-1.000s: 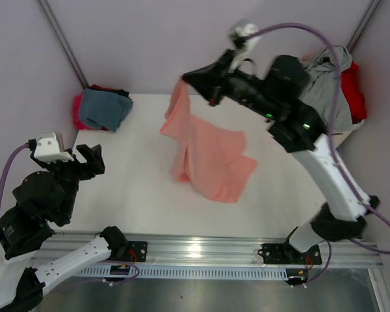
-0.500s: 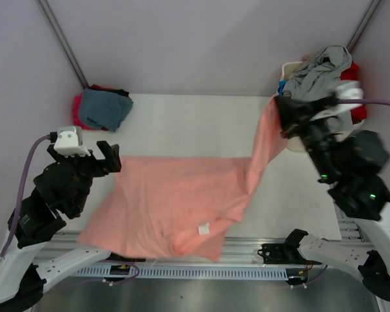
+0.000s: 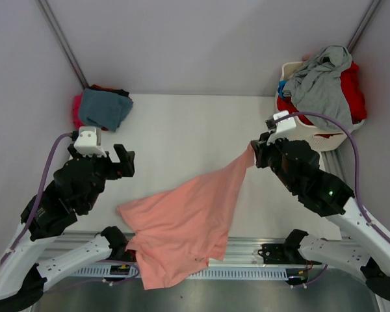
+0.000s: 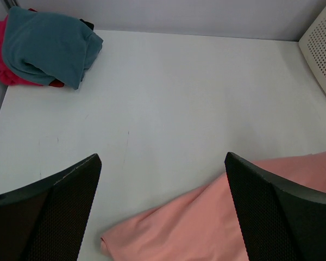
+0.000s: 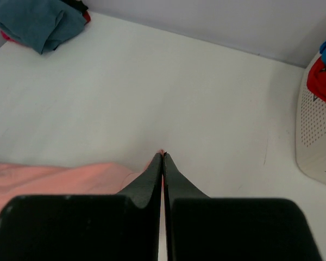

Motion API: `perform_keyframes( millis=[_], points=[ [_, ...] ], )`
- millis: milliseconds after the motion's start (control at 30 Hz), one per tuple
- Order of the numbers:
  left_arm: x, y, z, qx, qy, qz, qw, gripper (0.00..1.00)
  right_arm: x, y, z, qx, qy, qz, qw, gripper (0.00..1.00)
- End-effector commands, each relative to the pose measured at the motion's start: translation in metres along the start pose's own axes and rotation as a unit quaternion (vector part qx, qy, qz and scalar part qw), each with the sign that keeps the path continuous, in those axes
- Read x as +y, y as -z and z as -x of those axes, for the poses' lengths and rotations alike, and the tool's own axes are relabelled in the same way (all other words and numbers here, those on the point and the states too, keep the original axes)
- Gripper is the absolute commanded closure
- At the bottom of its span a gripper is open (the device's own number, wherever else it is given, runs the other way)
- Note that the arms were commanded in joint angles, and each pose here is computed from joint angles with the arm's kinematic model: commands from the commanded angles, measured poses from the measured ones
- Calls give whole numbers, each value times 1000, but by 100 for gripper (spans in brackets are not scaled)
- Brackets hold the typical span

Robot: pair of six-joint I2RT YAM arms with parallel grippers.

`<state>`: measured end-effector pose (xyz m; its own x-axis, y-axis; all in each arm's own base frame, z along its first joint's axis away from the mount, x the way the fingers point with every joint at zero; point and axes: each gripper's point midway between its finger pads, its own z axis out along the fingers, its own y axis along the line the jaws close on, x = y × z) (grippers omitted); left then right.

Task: Fold and stack the t-shirts
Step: Flatten out the tshirt

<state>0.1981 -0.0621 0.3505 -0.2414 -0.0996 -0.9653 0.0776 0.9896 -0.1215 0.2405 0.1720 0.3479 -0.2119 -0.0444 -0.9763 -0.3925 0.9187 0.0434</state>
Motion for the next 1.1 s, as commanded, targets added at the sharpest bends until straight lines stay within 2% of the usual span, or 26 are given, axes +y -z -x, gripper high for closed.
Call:
perform_keyframes(
  millis=[0, 133, 233, 267, 433, 567, 733, 833, 1067],
  points=[
    [-6, 1, 3, -4, 20, -16, 1000, 1, -5, 2, 35, -50, -8, -21, 999, 100],
    [-9, 2, 1, 1, 25, -25, 999, 0, -19, -7, 29, -42, 7, -71, 997, 100],
    [-17, 3, -5, 10, 35, -45, 998, 1, -41, -12, 21, -36, 22, -142, 989, 100],
    [-18, 0, -14, 21, 32, -45, 998, 1, -53, -13, 16, -37, 25, -179, 983, 100],
    [-30, -8, -48, 65, 37, -61, 995, 1, -93, -22, -4, -26, 18, -259, 965, 100],
    [-30, -8, -62, 83, 38, -63, 994, 1, -141, -17, -14, -19, -19, -339, 941, 100],
    [-24, -3, -66, 81, 37, -63, 994, 1, -183, 11, -2, -66, -37, -462, 884, 100],
    [-24, -2, -69, 83, 37, -69, 993, 1, -186, 10, -2, -83, -43, -476, 874, 100],
    [-39, -2, -75, 100, 40, -99, 989, 1, -183, -19, -23, -49, -38, -478, 876, 100]
  ],
)
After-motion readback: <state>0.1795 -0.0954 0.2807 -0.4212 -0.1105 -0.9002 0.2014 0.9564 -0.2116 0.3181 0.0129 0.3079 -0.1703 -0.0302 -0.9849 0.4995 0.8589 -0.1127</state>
